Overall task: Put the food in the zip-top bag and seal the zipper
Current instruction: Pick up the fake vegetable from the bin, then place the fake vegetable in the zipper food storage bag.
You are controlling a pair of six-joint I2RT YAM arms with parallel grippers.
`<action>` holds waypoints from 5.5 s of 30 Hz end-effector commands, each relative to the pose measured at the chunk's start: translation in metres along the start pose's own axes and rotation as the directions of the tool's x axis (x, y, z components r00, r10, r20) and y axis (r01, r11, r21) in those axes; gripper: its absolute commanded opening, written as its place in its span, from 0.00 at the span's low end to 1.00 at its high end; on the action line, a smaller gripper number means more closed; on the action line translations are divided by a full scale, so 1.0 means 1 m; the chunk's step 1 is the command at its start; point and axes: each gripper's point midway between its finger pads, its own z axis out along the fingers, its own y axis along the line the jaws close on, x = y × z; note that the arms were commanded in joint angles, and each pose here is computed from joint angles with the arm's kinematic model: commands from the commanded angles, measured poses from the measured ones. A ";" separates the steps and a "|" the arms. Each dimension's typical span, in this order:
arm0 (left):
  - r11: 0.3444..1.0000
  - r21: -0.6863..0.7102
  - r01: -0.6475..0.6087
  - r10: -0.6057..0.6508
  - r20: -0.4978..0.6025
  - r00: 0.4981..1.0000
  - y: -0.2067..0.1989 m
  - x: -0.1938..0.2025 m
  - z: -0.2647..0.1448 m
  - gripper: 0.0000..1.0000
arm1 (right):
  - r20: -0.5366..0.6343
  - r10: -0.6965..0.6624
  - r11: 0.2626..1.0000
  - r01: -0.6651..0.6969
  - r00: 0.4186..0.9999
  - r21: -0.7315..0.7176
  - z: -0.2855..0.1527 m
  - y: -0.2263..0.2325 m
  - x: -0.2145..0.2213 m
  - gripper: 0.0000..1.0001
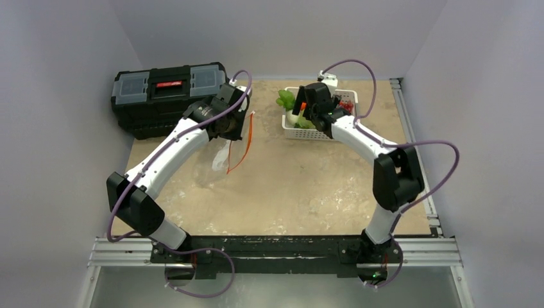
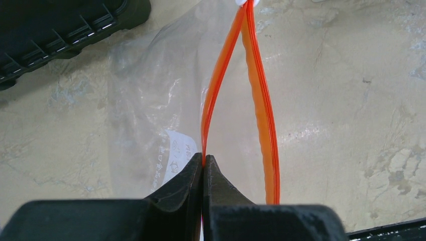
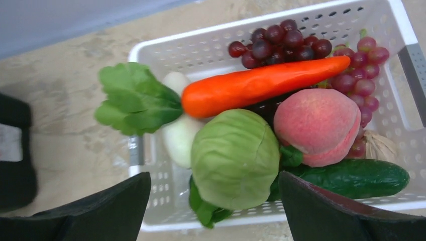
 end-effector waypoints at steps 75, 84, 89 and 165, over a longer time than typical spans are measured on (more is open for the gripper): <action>0.966 0.240 0.097 -0.146 0.196 0.970 -0.025 -0.024 -0.036 0.00 | -0.347 0.247 0.530 -0.426 0.905 -0.733 -0.150 0.158 0.077 0.04; 0.943 0.313 0.116 -0.128 0.020 0.992 -0.046 -0.010 -0.016 0.00 | -0.174 0.063 0.572 -0.179 0.983 -0.801 -0.174 0.191 0.072 0.15; 0.937 0.333 0.108 -0.130 0.044 0.991 -0.047 -0.012 -0.020 0.00 | -0.095 -0.065 0.597 -0.038 0.993 -0.802 -0.165 0.199 0.068 0.17; 0.904 0.426 0.015 -0.111 0.201 0.973 -0.067 -0.022 -0.046 0.00 | -0.440 0.161 0.540 -0.452 0.884 -0.710 -0.132 0.149 0.105 0.89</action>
